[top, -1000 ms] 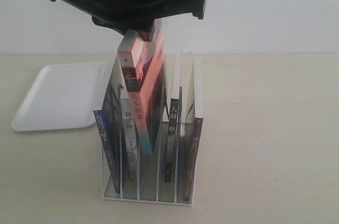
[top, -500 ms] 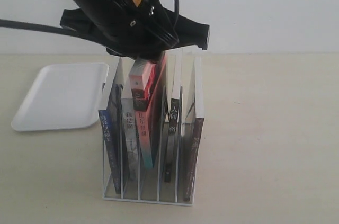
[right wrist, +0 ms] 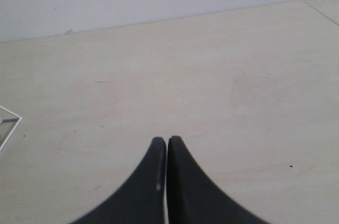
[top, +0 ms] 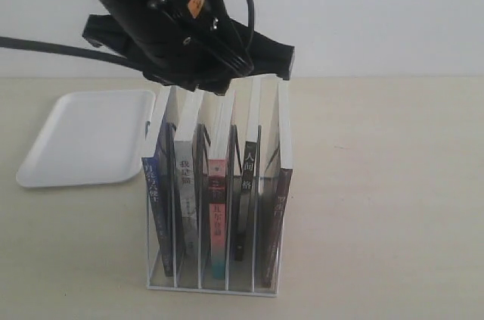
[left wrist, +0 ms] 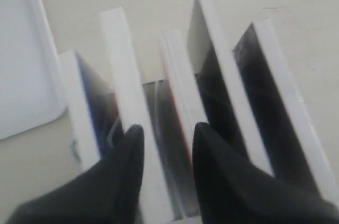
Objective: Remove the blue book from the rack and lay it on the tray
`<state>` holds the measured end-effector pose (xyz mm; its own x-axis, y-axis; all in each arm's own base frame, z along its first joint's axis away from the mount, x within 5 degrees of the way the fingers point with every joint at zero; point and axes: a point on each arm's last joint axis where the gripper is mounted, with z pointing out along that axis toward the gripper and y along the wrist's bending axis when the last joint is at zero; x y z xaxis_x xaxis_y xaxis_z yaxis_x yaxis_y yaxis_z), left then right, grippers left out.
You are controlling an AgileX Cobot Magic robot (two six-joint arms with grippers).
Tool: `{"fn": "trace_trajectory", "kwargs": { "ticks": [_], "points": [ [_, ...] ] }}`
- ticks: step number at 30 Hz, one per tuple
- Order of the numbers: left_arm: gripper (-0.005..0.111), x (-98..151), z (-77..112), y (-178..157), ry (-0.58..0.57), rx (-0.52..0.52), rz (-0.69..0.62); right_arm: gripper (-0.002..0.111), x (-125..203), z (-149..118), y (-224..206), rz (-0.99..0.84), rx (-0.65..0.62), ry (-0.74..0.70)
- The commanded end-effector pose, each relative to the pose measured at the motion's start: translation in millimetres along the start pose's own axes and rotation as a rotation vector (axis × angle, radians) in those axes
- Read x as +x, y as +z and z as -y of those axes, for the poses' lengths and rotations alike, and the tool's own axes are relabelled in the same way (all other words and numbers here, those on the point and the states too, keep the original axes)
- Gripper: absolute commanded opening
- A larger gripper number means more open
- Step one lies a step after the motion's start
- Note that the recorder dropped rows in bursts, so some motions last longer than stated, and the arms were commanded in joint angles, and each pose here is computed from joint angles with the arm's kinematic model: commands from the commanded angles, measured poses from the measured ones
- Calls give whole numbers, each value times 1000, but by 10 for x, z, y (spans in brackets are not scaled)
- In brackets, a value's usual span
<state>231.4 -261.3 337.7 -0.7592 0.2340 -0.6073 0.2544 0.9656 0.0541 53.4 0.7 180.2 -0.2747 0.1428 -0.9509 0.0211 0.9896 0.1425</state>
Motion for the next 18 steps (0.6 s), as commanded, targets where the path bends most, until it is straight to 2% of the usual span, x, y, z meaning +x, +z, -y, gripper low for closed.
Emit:
{"fn": "trace_trajectory", "kwargs": {
  "ticks": [1, 6, 15, 18],
  "points": [
    [31, -6, -247, -226, 26, -144, 4, 0, -9, 0, -5, 11, 1, -7],
    [31, -22, -297, -322, 23, -136, 28, 0, -9, 0, -5, 11, 1, -7],
    [31, 107, -480, -61, -30, -181, -88, 0, -7, 1, -5, 9, 1, -7],
    [31, 113, -455, -14, -24, -150, -68, 0, -7, 1, -5, 9, 1, -7]
  ]
}}
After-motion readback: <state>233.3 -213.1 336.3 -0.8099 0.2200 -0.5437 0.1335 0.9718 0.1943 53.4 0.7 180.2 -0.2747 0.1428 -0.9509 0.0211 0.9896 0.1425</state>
